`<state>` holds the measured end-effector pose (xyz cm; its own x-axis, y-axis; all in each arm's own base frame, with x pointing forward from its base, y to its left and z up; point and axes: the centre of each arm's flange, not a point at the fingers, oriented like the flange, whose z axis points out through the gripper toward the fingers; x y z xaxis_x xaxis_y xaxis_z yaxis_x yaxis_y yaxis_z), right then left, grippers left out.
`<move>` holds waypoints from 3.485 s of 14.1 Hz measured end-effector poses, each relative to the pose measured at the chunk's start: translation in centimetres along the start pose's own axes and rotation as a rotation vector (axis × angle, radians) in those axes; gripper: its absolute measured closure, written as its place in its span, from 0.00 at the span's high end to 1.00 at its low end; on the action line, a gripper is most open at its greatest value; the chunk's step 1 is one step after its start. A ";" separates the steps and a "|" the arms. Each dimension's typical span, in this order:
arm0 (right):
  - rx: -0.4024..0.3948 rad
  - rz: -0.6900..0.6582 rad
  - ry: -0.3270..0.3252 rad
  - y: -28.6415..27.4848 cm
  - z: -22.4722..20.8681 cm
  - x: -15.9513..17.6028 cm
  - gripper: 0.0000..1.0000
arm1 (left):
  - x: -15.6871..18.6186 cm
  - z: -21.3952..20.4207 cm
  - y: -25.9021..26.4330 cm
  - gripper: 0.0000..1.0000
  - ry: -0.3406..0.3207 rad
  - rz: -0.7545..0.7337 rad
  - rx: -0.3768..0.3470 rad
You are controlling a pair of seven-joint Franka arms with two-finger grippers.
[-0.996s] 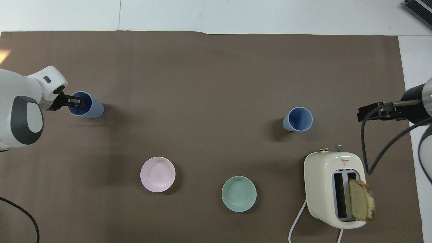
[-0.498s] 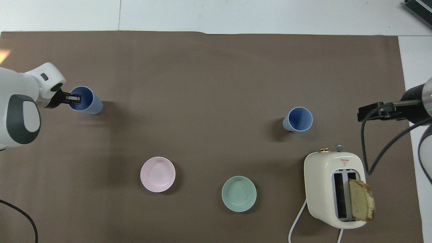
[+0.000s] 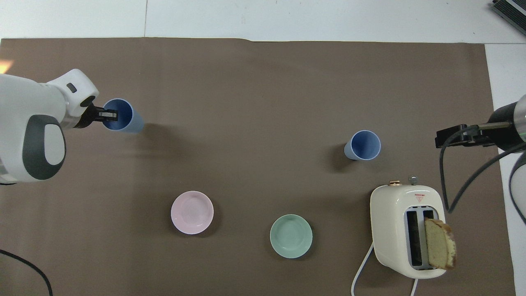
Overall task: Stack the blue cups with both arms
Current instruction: 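Carry the blue cup with the left gripper toward the table center, then release the blue cup and withdraw the left gripper to rest, then grasp the other blue cup's rim with the right gripper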
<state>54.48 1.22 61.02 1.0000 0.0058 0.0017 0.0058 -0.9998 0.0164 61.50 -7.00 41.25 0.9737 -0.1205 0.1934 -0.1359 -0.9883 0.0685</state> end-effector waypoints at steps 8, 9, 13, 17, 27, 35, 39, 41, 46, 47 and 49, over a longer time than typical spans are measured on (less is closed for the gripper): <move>0.000 0.000 0.000 0.0 0.0 0.0 1.00 | -2.8 2.8 20.0 0.04 -0.024 -0.113 -0.055; 0.000 0.000 0.000 0.0 0.0 0.0 1.00 | -3.5 3.3 21.7 0.04 -0.029 -0.126 -0.058; 0.000 0.001 0.000 0.0 0.0 0.0 1.00 | -6.3 5.6 26.9 0.04 -0.070 -0.112 -0.054; 0.000 0.002 0.000 0.1 0.0 0.0 1.00 | -6.8 6.7 28.1 0.21 -0.066 -0.115 -0.053; 0.011 0.012 0.035 0.5 4.4 0.9 1.00 | -3.1 -4.0 17.3 1.00 -0.063 -0.108 -0.055; 0.060 0.019 0.056 -1.2 16.6 4.1 1.00 | -4.0 -15.0 1.0 1.00 -0.115 0.002 -0.026; 0.072 0.001 0.047 -3.8 22.6 5.0 1.00 | -3.4 -20.5 -3.7 1.00 -0.107 -0.004 0.010; 0.075 -0.008 0.025 -4.6 24.6 5.2 1.00 | -3.5 -23.1 -5.1 1.00 -0.108 -0.009 0.014; 0.075 -0.026 0.014 -4.5 25.5 5.3 0.68 | -3.1 -23.0 -4.9 1.00 -0.153 -0.003 0.017; 0.075 -0.026 0.015 -4.5 25.4 5.3 0.57 | -2.9 -23.0 -4.7 1.00 -0.156 0.000 0.020; 0.075 -0.027 0.016 -4.5 25.4 5.3 0.37 | -2.9 -22.9 -4.4 1.00 -0.166 0.007 0.018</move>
<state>59.84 5.33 35.58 0.9993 0.0320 0.0184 0.0330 -0.9977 -0.0586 55.08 -0.21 62.79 0.9898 -0.1395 0.0290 -0.1408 -0.9888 0.0494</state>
